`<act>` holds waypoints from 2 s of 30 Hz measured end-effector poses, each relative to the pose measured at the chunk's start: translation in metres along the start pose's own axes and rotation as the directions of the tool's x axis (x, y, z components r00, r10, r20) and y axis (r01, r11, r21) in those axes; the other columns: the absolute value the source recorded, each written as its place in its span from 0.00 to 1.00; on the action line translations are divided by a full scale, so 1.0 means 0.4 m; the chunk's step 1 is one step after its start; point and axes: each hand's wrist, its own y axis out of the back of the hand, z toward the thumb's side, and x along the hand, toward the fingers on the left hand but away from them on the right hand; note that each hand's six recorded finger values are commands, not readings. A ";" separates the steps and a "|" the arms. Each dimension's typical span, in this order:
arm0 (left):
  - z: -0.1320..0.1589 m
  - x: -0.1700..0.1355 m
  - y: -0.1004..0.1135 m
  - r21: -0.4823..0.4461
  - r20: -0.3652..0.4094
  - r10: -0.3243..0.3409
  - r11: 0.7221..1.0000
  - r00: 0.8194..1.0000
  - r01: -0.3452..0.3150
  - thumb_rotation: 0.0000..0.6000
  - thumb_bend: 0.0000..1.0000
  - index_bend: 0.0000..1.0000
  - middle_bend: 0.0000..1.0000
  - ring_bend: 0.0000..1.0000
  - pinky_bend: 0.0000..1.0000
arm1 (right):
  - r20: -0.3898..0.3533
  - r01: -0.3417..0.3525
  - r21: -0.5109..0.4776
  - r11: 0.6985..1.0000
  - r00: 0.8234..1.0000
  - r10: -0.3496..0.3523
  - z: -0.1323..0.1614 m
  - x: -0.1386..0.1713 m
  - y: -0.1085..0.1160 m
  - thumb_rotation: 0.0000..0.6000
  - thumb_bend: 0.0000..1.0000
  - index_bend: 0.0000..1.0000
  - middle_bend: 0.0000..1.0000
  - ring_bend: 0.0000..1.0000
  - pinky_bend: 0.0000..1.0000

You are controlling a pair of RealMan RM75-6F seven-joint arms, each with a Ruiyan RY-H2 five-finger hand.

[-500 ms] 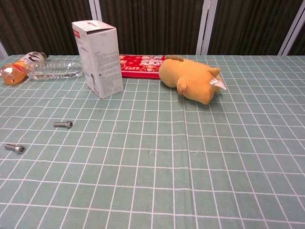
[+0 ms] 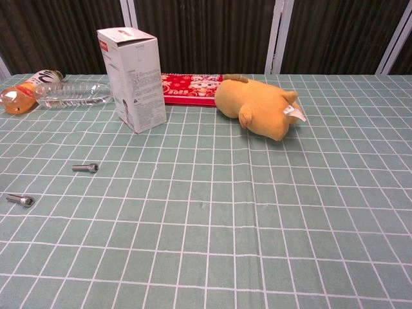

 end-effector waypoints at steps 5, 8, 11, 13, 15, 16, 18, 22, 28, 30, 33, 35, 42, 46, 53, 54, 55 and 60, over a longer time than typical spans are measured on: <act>0.000 0.061 -0.026 -0.022 0.013 -0.002 1.000 1.000 0.002 1.00 0.42 0.29 0.98 0.99 1.00 | 0.001 0.001 0.000 1.000 1.000 -0.001 0.002 -0.003 -0.003 1.00 0.15 0.00 0.00 0.00 0.00; 0.000 0.080 -0.043 -0.005 0.020 -0.010 1.000 1.000 0.010 1.00 0.42 0.35 1.00 1.00 1.00 | -0.002 0.004 -0.003 1.000 1.000 -0.004 0.003 -0.006 -0.005 1.00 0.15 0.00 0.00 0.00 0.00; -0.001 0.105 -0.084 0.009 0.017 -0.062 0.998 0.998 0.062 1.00 0.42 0.34 1.00 1.00 1.00 | -0.004 0.005 -0.006 1.000 1.000 -0.005 0.004 -0.009 -0.009 1.00 0.15 0.00 0.00 0.00 0.00; -0.006 0.121 -0.116 0.016 0.010 -0.093 0.996 0.996 0.093 1.00 0.42 0.34 1.00 1.00 1.00 | -0.005 0.007 -0.006 1.000 1.000 -0.007 0.005 -0.009 -0.009 1.00 0.15 0.00 0.00 0.00 0.00; -0.006 0.134 -0.140 0.012 0.006 -0.107 0.994 0.994 0.107 1.00 0.43 0.35 1.00 1.00 1.00 | -0.004 0.004 -0.007 1.000 1.000 -0.004 0.004 -0.008 -0.011 1.00 0.15 0.00 0.00 0.00 0.00; -0.004 0.142 -0.154 0.011 0.006 -0.113 0.993 0.994 0.113 1.00 0.42 0.35 1.00 1.00 1.00 | -0.004 0.003 -0.007 1.000 1.000 -0.003 0.004 -0.009 -0.011 1.00 0.15 0.00 0.00 0.00 0.00; 0.000 0.151 -0.171 0.018 0.009 -0.117 0.993 0.993 0.117 1.00 0.42 0.37 1.00 1.00 1.00 | -0.004 0.001 -0.008 1.000 1.000 -0.001 0.004 -0.009 -0.011 1.00 0.15 0.00 0.00 0.00 0.00; 0.011 0.162 -0.203 0.038 0.019 -0.130 0.991 0.991 0.129 1.00 0.42 0.39 1.00 1.00 1.00 | -0.001 -0.001 -0.007 1.000 1.000 0.001 0.002 -0.010 -0.012 1.00 0.15 0.00 0.00 0.00 0.00; 0.018 0.160 -0.226 0.038 0.031 -0.146 0.989 0.989 0.145 1.00 0.42 0.40 1.00 1.00 1.00 | 0.000 -0.008 -0.005 1.000 1.000 0.008 0.002 -0.012 -0.015 1.00 0.15 0.00 0.00 0.00 0.00; 0.021 0.161 -0.232 0.033 0.033 -0.150 0.988 0.988 0.149 1.00 0.42 0.40 1.00 1.00 1.00 | -0.002 -0.013 -0.004 1.000 1.000 0.013 0.003 -0.012 -0.018 1.00 0.15 0.00 0.00 0.00 0.00; 0.023 0.167 -0.240 0.035 0.034 -0.152 0.988 0.988 0.151 1.00 0.42 0.42 1.00 1.00 1.00 | -0.002 -0.017 -0.004 1.000 1.000 0.017 0.003 -0.012 -0.019 1.00 0.15 0.00 0.00 0.00 0.00; 0.024 0.170 -0.246 0.037 0.034 -0.152 0.988 0.988 0.151 1.00 0.42 0.43 1.00 1.00 1.00 | -0.002 -0.017 -0.004 1.000 1.000 0.017 0.003 -0.012 -0.019 1.00 0.15 0.00 0.00 0.00 0.00; 0.018 0.181 -0.253 0.036 0.025 -0.150 0.988 0.988 0.149 1.00 0.42 0.47 1.00 1.00 1.00 | -0.001 -0.024 -0.004 1.000 1.000 0.024 0.003 -0.012 -0.021 1.00 0.15 0.00 0.00 0.00 0.00; 0.016 0.185 -0.255 0.037 0.021 -0.149 0.988 0.989 0.148 1.00 0.42 0.48 1.00 1.00 1.00 | 0.000 -0.029 -0.005 1.000 1.000 0.029 0.002 -0.014 -0.022 1.00 0.15 0.00 0.00 0.00 0.00; 0.018 0.187 -0.257 0.028 0.024 -0.151 0.988 0.988 0.150 1.00 0.42 0.49 1.00 1.00 1.00 | 0.004 -0.028 -0.004 1.000 1.000 0.028 0.001 -0.014 -0.023 1.00 0.15 0.00 0.00 0.00 0.00; 0.019 0.187 -0.256 0.026 0.025 -0.150 0.988 0.988 0.150 1.00 0.42 0.49 1.00 1.00 1.00 | 0.004 -0.031 -0.003 1.000 1.000 0.031 0.001 -0.015 -0.024 1.00 0.15 0.00 0.00 0.00 0.00; 0.021 0.187 -0.256 0.023 0.027 -0.149 0.989 0.988 0.149 1.00 0.42 0.49 1.00 1.00 1.00 | 0.004 -0.033 -0.003 0.999 0.999 0.033 0.001 -0.015 -0.025 1.00 0.15 0.00 0.00 0.00 0.00; 0.025 0.187 -0.256 0.019 0.030 -0.152 0.988 0.988 0.151 1.00 0.42 0.50 1.00 1.00 1.00 | 0.006 -0.032 -0.003 0.999 0.999 0.032 0.002 -0.015 -0.025 1.00 0.15 0.00 0.00 0.00 0.00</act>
